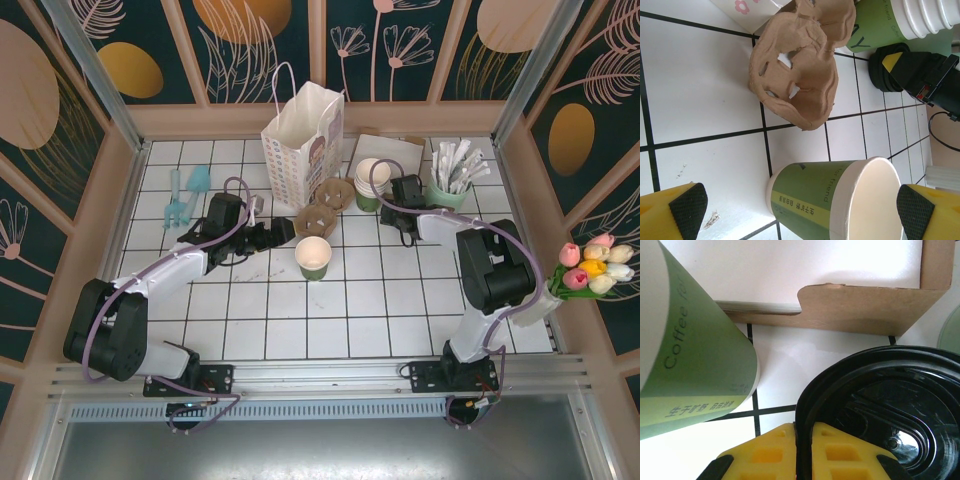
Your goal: Pack the takeout coffee
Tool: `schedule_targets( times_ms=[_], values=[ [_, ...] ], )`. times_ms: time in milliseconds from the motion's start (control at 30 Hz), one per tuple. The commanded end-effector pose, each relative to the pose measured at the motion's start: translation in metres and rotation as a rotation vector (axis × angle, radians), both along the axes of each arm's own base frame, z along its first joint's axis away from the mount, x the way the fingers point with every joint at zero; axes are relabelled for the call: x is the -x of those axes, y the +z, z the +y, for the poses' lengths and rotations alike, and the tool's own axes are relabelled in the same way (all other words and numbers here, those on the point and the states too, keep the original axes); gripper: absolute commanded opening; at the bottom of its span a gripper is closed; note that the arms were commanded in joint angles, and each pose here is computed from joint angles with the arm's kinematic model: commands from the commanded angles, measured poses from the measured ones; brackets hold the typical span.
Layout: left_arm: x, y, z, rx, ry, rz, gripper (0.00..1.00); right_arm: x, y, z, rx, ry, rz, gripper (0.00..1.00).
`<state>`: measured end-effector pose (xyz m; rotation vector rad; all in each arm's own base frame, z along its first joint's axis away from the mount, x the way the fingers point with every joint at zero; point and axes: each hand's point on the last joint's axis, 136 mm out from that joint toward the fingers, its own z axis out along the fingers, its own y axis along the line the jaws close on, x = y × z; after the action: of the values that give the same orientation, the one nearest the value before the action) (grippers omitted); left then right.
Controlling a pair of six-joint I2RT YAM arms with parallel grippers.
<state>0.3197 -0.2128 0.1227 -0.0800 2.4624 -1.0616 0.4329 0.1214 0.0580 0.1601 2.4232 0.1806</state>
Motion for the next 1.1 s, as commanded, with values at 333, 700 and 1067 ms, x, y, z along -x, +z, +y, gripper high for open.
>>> schedule_targets(
  times_ms=[333,700,1067],
  values=[
    [0.004,-0.001,-0.004,0.012,-0.026,-0.012,0.99,0.006,0.039,0.009,-0.049,0.064,-0.093,0.10],
    [0.007,0.029,-0.010,0.045,-0.087,-0.113,0.99,0.031,0.080,0.033,-0.111,0.198,-0.183,0.08],
    [0.003,0.114,-0.024,0.079,-0.244,-0.406,0.99,0.096,0.191,0.110,0.048,0.682,-0.542,0.06]
  ],
)
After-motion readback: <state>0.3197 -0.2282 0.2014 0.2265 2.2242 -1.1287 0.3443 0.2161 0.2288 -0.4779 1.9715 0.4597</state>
